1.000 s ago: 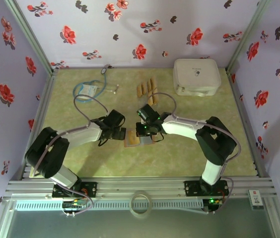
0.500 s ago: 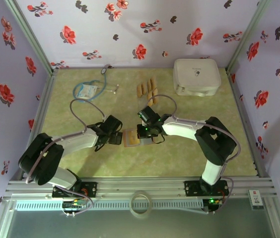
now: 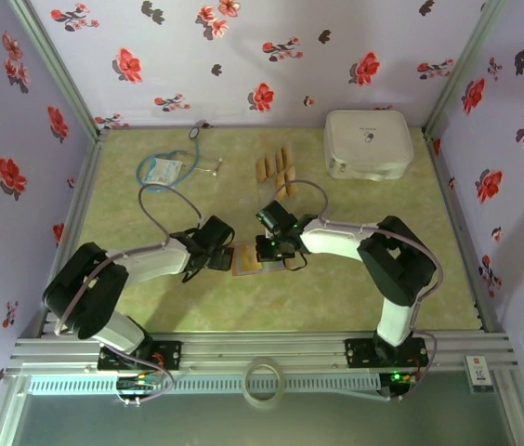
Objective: Put the credit cards into the card holder
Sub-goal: Insert the credit card into the card slot.
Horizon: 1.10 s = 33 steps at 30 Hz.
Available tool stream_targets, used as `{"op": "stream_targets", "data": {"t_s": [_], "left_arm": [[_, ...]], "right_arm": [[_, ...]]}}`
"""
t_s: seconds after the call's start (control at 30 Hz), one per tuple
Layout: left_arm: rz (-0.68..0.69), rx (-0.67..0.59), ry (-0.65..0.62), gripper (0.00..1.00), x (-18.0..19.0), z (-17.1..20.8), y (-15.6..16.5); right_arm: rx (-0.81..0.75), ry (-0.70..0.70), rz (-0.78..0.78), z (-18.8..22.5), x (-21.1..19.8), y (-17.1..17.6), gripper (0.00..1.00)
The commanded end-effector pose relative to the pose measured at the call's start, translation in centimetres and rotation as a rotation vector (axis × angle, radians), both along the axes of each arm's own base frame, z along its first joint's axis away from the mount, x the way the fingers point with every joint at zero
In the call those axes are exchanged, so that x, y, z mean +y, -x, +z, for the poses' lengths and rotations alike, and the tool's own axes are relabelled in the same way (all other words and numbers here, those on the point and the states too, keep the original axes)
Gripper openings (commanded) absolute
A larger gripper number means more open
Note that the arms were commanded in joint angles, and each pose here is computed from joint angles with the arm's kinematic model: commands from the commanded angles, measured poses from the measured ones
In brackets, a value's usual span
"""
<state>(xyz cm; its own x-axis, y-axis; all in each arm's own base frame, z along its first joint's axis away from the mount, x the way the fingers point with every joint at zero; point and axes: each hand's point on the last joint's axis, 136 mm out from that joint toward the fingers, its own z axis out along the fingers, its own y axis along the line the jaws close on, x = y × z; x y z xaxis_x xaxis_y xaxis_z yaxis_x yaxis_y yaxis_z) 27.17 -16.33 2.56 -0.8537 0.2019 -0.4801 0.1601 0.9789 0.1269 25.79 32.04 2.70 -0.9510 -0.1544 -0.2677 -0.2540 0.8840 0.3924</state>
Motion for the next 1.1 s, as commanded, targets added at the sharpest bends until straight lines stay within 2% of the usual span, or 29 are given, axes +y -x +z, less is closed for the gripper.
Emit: {"op": "stream_targets", "data": {"t_s": [0.0, 0.7, 1.07], "left_arm": [[-0.007, -0.018, -0.013, 1.0, -0.7, 0.3, -0.7], [-0.018, 0.009, -0.031, 1.0, -0.9, -1.2, -0.4], [0.008, -0.03, -0.019, 1.0, 0.0, 1.0, -0.8]], "right_arm": [[0.014, -0.022, -0.001, 0.1, 1.0, -0.1, 0.0], [0.037, -0.034, 0.034, -0.5, 3.0, 0.5, 0.0], [-0.003, -0.025, 0.029, 1.2, 2.4, 0.2, 0.0]]}}
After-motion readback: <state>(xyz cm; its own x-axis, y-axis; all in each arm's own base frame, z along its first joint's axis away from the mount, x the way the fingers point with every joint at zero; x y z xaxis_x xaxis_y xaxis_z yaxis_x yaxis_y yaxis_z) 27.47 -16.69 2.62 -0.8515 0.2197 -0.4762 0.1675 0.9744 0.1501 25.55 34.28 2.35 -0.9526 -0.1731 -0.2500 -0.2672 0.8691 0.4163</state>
